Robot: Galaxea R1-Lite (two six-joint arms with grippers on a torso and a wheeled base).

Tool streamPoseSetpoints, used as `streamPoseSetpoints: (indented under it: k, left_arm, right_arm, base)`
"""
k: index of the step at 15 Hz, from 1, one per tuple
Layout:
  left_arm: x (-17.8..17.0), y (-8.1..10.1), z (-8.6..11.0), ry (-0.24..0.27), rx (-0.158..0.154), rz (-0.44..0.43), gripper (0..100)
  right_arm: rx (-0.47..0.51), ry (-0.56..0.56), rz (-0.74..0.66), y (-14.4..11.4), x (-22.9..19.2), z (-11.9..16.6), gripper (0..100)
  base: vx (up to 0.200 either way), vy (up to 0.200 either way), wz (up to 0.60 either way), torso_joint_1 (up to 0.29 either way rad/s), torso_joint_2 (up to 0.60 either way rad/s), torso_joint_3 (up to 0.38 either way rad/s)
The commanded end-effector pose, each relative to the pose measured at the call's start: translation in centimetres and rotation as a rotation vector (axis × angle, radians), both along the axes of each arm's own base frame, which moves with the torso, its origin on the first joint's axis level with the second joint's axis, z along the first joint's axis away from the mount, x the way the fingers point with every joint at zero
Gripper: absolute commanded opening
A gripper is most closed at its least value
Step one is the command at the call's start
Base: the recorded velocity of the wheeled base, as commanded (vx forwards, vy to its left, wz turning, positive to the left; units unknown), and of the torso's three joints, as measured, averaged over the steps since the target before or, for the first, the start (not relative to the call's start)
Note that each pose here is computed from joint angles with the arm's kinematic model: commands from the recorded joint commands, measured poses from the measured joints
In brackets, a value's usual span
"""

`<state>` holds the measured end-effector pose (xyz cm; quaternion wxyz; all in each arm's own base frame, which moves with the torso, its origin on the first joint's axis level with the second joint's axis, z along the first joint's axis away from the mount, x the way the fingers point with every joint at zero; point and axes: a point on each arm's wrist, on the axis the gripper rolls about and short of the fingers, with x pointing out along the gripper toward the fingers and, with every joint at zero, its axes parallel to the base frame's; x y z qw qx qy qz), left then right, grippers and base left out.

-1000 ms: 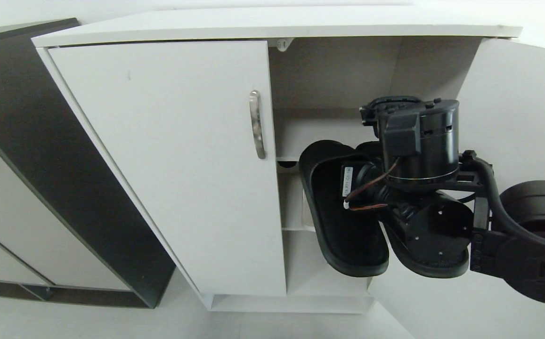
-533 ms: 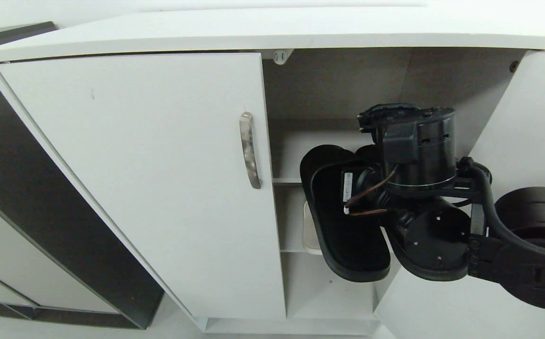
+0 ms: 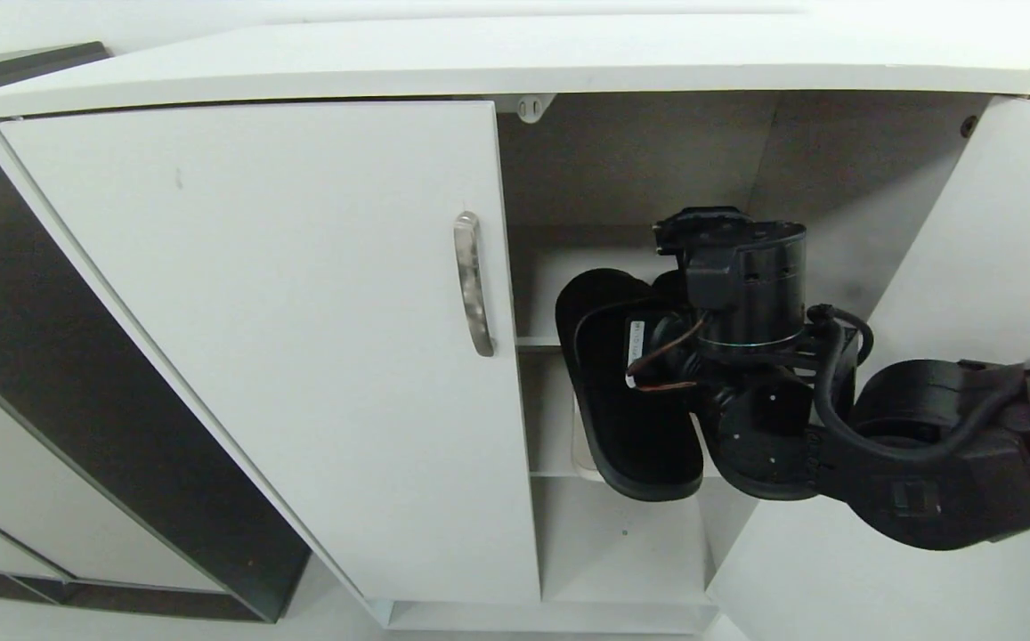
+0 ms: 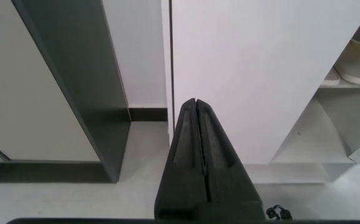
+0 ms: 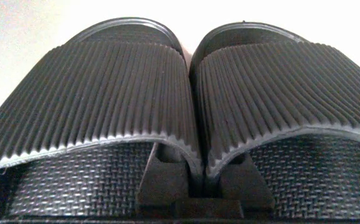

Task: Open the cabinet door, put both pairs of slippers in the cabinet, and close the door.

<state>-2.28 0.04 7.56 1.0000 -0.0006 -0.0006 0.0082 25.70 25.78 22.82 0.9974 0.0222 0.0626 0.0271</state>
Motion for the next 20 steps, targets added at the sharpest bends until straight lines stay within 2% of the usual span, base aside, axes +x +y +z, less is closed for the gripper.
streamPoseSetpoints:
  k: [1,10,20]
  left_arm:
    - [0.0,0.0,0.0,0.000,0.000,0.000,0]
    - [0.0,0.0,0.0,0.000,0.000,0.000,0]
    - [0.0,0.0,0.0,0.000,0.000,0.000,0]
  right_arm:
    - [-0.020,-0.002,-0.010,0.0,1.5,-0.1,0]
    - [-0.031,-0.017,-0.091,0.8,7.7,3.2,0]
    - [-0.009,-0.044,-0.136,0.5,10.5,3.4,0]
  base:
    - [0.000,0.000,0.00,0.000,0.00,0.000]
    - [0.000,0.000,0.00,0.000,0.00,0.000]
    - [0.000,0.000,0.00,0.000,0.00,0.000]
